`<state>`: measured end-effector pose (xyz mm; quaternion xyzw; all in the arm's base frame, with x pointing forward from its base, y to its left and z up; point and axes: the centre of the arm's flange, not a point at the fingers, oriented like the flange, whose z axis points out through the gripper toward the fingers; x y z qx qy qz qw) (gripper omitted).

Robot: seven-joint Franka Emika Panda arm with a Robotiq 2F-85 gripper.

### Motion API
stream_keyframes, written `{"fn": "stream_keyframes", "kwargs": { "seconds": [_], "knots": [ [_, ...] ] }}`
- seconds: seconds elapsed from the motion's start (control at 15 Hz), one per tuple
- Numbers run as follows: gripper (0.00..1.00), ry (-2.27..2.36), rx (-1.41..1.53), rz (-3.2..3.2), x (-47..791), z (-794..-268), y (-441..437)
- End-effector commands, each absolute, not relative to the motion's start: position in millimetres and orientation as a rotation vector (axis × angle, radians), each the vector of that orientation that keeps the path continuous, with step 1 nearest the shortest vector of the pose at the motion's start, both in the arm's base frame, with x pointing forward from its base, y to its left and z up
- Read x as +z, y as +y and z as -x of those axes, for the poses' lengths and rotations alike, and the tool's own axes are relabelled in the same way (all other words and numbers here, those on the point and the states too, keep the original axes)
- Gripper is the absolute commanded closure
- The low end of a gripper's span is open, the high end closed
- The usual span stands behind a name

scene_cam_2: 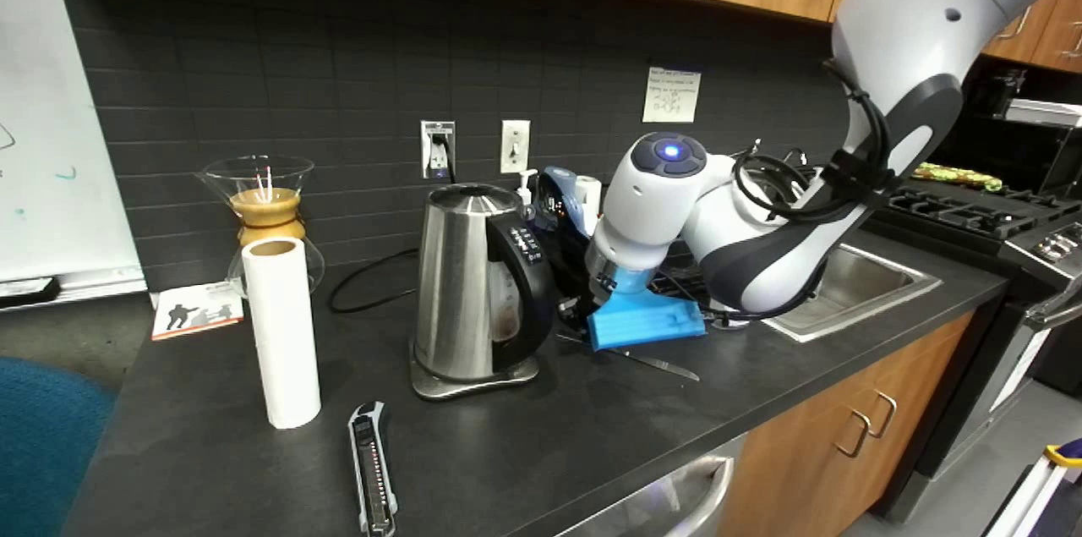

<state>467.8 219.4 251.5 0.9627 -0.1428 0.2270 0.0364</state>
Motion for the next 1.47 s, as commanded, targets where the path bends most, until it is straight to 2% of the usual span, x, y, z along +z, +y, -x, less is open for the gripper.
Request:
{"fn": "stream_keyframes", "kwargs": {
  "seconds": [0.0,1.4],
  "knots": [
    [1.0,-0.416,0.676,-2.949,246,-471,217],
    [1.0,-0.298,0.506,-2.974,255,-413,210]
  ]
}}
